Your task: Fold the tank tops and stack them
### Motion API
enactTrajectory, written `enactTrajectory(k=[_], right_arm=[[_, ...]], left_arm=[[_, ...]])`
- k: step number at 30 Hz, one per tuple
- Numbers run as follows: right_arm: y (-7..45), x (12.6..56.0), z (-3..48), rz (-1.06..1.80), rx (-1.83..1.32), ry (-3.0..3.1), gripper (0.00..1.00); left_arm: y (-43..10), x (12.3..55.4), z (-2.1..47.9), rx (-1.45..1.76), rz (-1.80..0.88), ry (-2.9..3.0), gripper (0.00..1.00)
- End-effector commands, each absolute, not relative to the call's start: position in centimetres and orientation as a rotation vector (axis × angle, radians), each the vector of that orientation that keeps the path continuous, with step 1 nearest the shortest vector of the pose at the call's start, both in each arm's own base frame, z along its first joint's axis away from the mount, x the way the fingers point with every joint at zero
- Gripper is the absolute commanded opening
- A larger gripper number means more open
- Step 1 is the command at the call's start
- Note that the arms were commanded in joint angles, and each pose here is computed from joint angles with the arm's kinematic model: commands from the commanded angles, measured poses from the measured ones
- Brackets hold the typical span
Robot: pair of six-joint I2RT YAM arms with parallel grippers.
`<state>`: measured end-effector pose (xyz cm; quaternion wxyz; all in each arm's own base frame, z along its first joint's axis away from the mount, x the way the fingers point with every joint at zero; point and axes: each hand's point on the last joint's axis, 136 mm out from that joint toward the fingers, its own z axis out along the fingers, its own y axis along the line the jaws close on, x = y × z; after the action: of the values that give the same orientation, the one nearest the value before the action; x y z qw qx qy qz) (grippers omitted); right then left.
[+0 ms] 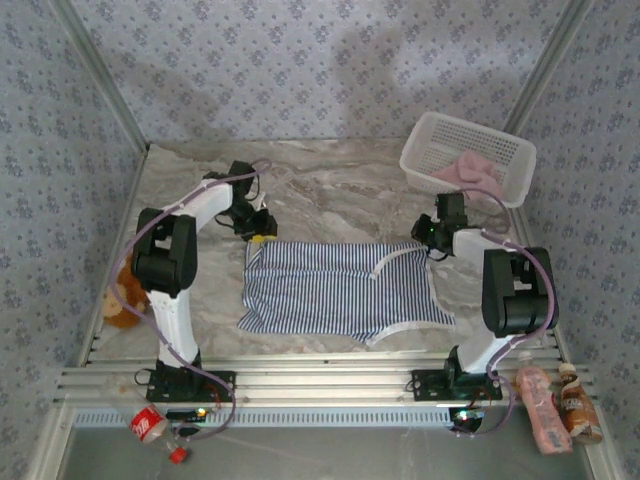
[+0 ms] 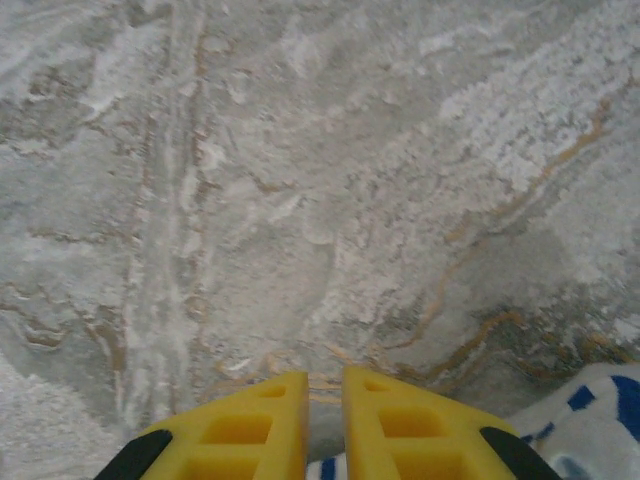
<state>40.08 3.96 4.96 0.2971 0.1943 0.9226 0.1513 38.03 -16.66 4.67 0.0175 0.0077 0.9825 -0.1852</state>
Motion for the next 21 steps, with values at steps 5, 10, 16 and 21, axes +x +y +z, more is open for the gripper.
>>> enactTrajectory(k=[5,10,16,21], right_arm=[[1.9,37.4,2.1,0.303,0.576,2.533,0.19],[1.8,36.7,1.1,0.309,0.587,2.555,0.19],[1.6,35.8,0.5,0.310,0.609,2.607,0.19],[1.3,35.6,0.6,0.309,0.640,2.610,0.20]], left_arm=[[-14.6,37.1,2.9,0.191,-0.382,3.140,0.32],[-13.8,37.4,2.8,0.201,-0.340,3.138,0.26],[-13.8,37.1,2.2,0.221,-0.339,3.174,0.16],[-12.3,37.5,2.1,0.223,-0.261,3.178,0.04]])
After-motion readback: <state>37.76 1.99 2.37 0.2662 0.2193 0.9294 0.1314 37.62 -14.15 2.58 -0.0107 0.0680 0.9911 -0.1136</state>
